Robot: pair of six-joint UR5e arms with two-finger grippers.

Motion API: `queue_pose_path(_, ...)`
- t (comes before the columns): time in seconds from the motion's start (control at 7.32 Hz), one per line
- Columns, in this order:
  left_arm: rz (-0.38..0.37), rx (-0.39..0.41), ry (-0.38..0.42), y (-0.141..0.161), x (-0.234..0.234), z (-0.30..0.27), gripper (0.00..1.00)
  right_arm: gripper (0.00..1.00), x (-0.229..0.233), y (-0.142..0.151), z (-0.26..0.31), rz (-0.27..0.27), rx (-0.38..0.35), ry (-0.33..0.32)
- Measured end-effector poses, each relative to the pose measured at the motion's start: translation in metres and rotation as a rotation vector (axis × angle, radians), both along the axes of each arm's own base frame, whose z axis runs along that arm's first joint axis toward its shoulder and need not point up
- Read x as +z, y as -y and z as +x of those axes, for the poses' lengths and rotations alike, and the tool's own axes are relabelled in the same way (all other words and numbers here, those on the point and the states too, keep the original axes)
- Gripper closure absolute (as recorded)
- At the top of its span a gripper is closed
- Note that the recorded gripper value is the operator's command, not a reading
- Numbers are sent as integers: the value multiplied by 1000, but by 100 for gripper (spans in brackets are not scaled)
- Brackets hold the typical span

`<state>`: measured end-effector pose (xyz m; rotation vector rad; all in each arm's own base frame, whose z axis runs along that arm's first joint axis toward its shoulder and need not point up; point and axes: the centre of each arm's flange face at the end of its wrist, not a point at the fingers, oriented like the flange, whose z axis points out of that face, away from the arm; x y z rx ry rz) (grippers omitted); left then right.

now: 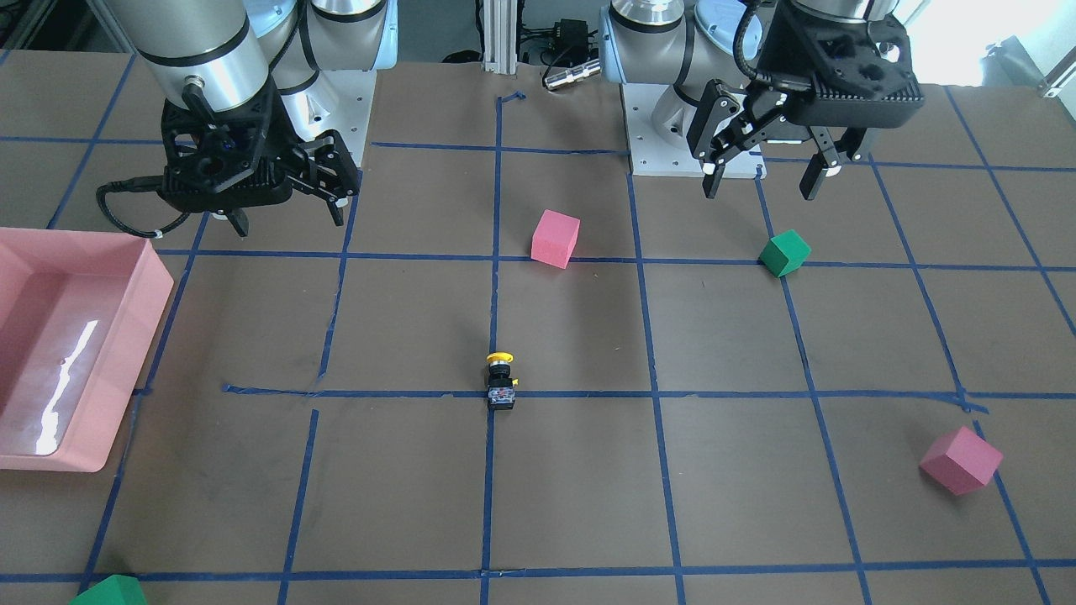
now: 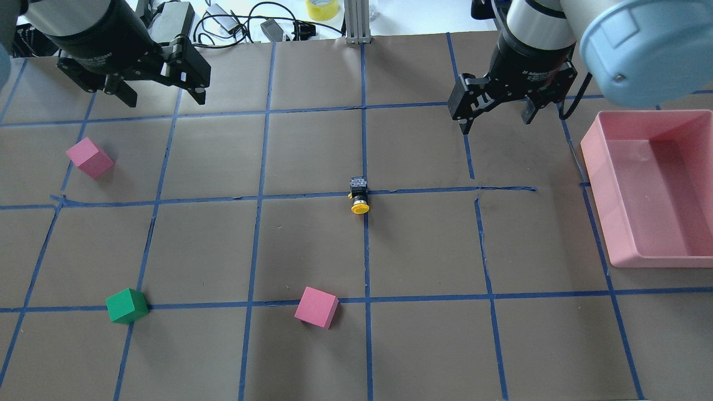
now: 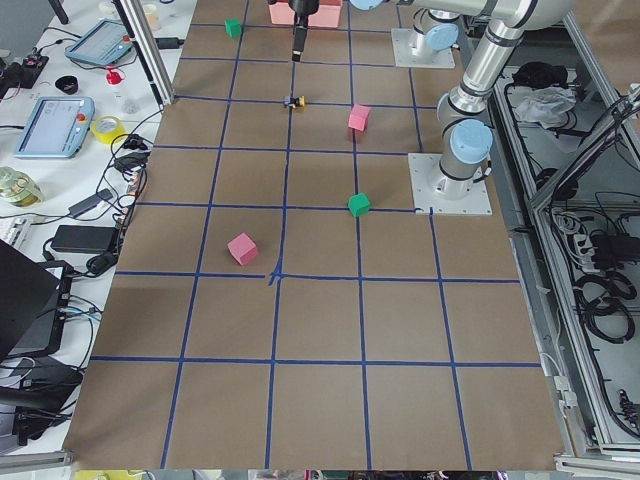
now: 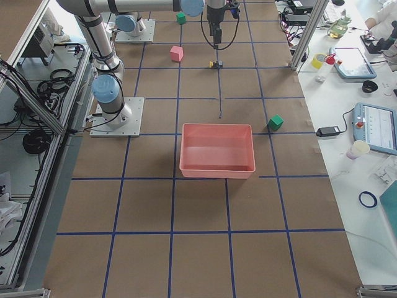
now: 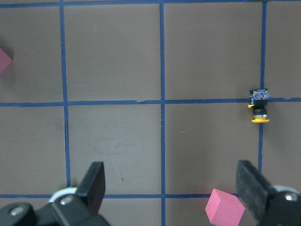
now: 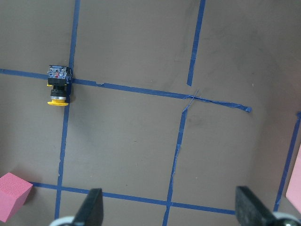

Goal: Align button upright
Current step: 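Raise the right gripper and withdraw it away from the button, then reach the left gripper to the button and grasp its yellow cap end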

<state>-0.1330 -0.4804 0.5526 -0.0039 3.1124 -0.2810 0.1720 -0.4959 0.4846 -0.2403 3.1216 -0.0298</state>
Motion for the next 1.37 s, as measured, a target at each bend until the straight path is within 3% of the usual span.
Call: queue_pose_path(1.37,-1,0,-2,7,-19,-2,0,0,-2,8,-15,-4,-36,11)
